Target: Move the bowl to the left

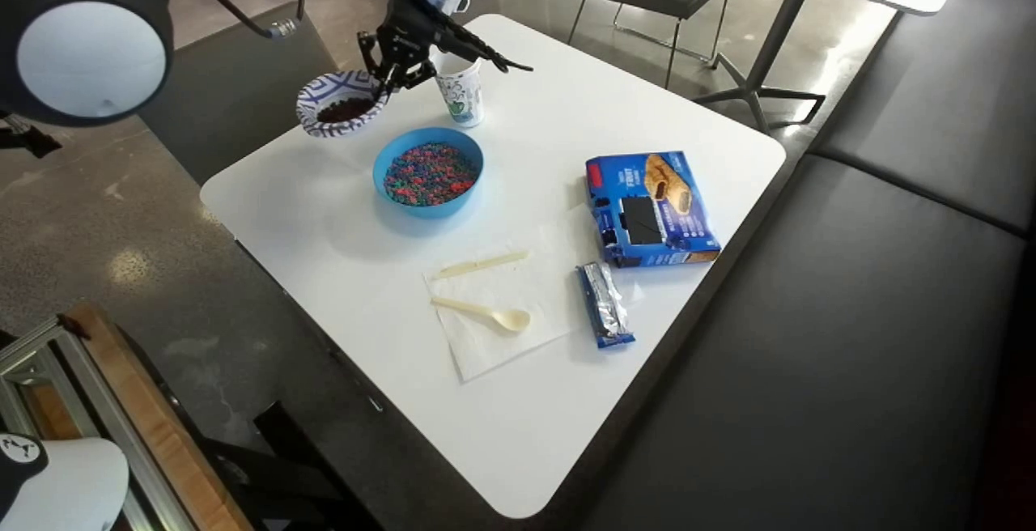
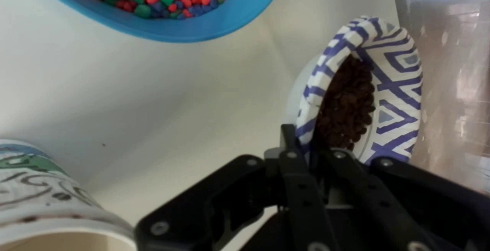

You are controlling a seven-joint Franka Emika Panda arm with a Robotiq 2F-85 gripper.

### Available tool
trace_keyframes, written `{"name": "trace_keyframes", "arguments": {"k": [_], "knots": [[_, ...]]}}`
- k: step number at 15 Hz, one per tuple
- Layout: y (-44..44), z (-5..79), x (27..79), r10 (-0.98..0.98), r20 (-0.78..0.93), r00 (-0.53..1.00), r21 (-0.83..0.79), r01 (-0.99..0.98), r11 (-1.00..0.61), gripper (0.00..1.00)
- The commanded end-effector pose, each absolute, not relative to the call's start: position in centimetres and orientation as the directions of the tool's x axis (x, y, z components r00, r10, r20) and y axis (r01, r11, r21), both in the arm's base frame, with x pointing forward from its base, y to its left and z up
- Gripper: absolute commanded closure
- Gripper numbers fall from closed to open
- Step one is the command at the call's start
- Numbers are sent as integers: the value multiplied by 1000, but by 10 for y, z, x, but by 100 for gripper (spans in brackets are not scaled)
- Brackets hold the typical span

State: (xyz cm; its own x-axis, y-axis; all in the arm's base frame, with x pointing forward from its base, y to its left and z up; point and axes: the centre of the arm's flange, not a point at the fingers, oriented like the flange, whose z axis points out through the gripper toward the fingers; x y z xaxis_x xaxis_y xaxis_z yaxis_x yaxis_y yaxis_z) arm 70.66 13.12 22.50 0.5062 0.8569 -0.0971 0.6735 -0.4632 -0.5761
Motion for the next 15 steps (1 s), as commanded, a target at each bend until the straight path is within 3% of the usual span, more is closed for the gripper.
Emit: {"name": "trace_keyframes", "arguments": {"k": [1,15], "knots": [[141,214,671,878,-106,467,-541,713,-445,98],[143,224,659,868,-118,482,-438,760,-481,98]]}}
